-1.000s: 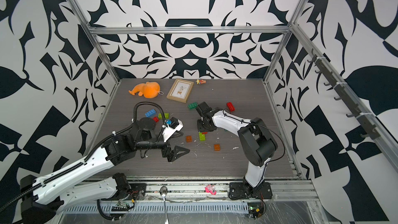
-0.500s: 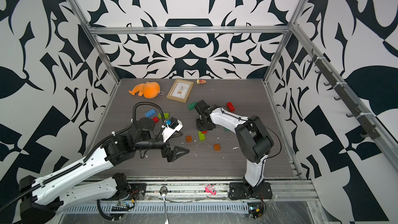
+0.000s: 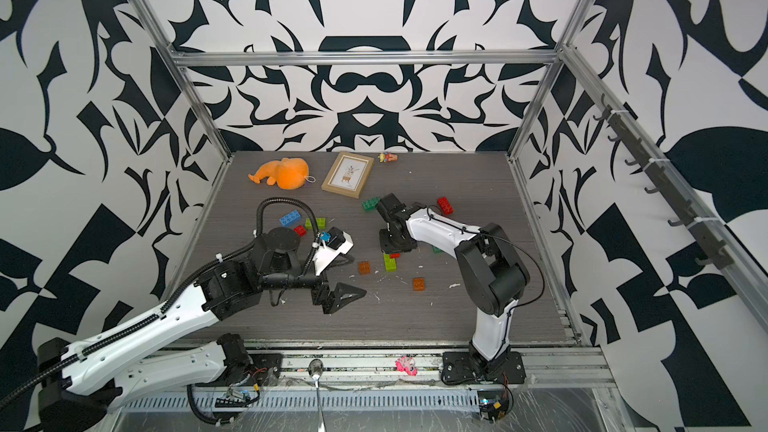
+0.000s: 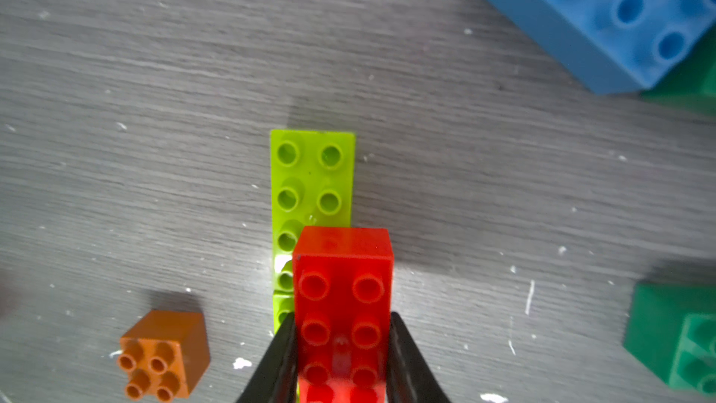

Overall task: Assemble a small pinwheel with lego
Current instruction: Assemble the lego brick with the lego brick.

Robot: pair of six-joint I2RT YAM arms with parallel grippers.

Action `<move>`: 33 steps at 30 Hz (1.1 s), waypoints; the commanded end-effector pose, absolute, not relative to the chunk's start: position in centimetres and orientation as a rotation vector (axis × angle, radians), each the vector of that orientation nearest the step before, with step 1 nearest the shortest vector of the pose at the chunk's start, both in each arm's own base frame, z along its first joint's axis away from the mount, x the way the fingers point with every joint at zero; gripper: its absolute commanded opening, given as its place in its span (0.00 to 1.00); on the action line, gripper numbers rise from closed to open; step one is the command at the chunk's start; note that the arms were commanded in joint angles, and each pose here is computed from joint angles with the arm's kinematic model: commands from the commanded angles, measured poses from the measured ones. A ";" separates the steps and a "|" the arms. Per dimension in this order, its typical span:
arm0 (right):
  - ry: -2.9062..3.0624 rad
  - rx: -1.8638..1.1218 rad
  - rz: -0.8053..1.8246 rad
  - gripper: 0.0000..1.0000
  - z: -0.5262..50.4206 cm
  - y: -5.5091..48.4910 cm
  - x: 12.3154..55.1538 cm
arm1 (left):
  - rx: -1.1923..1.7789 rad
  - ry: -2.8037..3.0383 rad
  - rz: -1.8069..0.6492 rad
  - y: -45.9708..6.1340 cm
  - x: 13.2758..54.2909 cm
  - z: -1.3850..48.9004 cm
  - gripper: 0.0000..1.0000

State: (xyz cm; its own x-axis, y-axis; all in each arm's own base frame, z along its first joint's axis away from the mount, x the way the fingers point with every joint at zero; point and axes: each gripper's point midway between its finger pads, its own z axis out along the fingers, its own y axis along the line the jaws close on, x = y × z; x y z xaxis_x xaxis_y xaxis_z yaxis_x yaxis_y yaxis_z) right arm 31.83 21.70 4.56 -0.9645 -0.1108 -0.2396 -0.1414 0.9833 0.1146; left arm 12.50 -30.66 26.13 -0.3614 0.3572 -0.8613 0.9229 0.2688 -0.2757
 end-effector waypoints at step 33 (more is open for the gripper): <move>3.163 -0.216 -0.177 0.00 -1.0 17.0 28.7 | 1.197 1.798 -1.055 -30.4 11.0 27.3 1.00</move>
